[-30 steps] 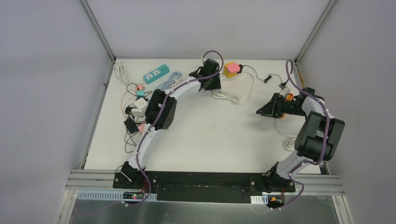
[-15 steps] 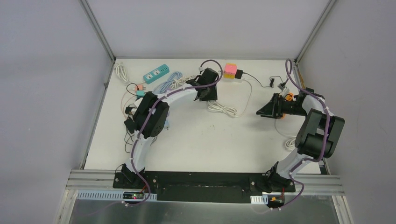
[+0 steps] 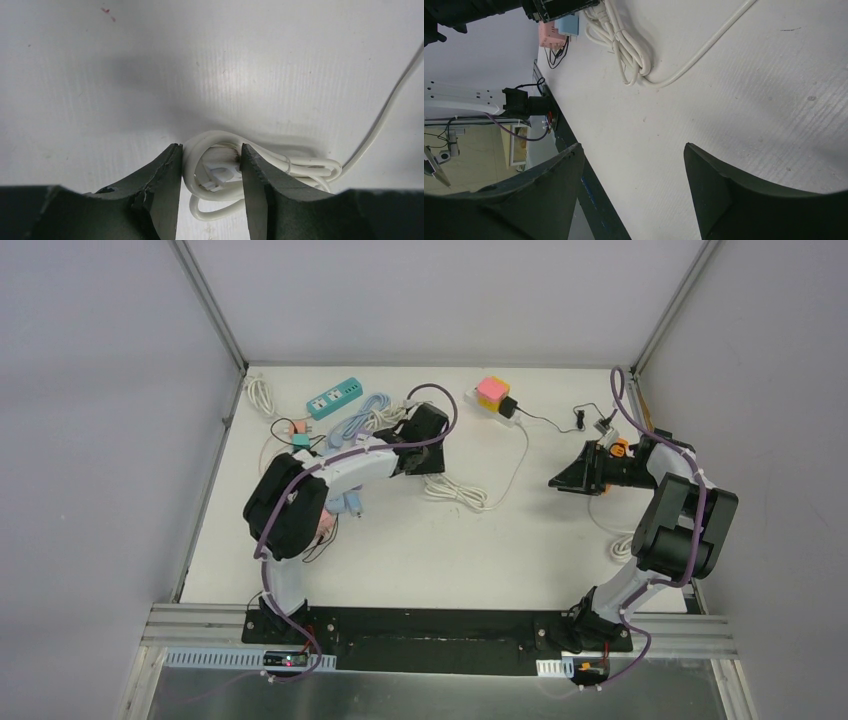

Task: Pull the plug off the socket
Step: Move the socket to the center of the board.

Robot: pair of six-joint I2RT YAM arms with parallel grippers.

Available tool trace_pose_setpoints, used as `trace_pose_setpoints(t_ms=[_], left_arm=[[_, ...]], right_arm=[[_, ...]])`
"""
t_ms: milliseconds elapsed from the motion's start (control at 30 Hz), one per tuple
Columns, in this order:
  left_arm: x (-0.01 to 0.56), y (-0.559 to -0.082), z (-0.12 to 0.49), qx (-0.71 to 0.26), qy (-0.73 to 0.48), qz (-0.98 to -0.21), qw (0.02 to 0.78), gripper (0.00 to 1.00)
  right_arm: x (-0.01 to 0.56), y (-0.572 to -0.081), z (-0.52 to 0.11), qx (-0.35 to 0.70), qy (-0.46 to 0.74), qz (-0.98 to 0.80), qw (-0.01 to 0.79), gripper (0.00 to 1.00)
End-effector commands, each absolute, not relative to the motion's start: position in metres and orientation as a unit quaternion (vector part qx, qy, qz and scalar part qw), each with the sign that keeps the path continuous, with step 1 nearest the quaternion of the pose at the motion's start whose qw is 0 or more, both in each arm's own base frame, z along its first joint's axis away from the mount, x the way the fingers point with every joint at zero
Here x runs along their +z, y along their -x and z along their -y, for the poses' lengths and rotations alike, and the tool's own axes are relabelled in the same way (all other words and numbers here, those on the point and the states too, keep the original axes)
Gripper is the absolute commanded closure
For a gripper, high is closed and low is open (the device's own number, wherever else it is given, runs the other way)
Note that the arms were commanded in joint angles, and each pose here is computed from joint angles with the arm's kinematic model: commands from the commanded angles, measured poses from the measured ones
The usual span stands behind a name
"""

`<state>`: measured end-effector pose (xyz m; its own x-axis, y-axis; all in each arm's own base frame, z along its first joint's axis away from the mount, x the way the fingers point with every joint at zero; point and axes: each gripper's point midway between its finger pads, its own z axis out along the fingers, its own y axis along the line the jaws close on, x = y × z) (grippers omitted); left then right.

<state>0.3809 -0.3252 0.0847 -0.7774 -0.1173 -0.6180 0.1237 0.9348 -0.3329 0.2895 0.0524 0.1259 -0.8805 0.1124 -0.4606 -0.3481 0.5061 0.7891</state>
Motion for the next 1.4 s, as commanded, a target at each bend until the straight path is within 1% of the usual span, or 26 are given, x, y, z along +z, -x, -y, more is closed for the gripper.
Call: trace_pose_setpoints(t_ms=[0,333,700,833,967,1167,1367], left_arm=[[0.123,-0.376,0.315,-0.190,0.012,-0.905,0.380,0.81],[0.128,-0.346,0.279,-0.174,0.023,-0.904,0.390,0.81],[0.110,-0.304,0.242,-0.159,0.044,-0.915,0.369,0.82],[0.111,-0.295,0.234,-0.161,0.050,-0.914,0.370,0.82],[0.125,-0.293,0.236,-0.182,0.049,-0.906,0.378,0.80],[0.161,-0.293,0.256,-0.245,0.009,-0.882,0.402,0.77],[0.222,-0.298,0.242,-0.251,-0.013,-0.836,0.487,0.74]], right_arm=[[0.141,-0.297,-0.050,0.487,0.099,-0.825,0.269,0.24],[0.143,-0.295,-0.051,0.484,0.107,-0.824,0.274,0.24],[0.143,-0.293,-0.054,0.483,0.112,-0.825,0.272,0.25],[0.144,-0.293,-0.056,0.483,0.114,-0.825,0.271,0.25],[0.146,-0.292,-0.057,0.481,0.118,-0.825,0.273,0.25],[0.154,-0.294,-0.055,0.466,0.138,-0.828,0.280,0.24],[0.176,-0.304,-0.045,0.429,0.184,-0.836,0.289,0.24]])
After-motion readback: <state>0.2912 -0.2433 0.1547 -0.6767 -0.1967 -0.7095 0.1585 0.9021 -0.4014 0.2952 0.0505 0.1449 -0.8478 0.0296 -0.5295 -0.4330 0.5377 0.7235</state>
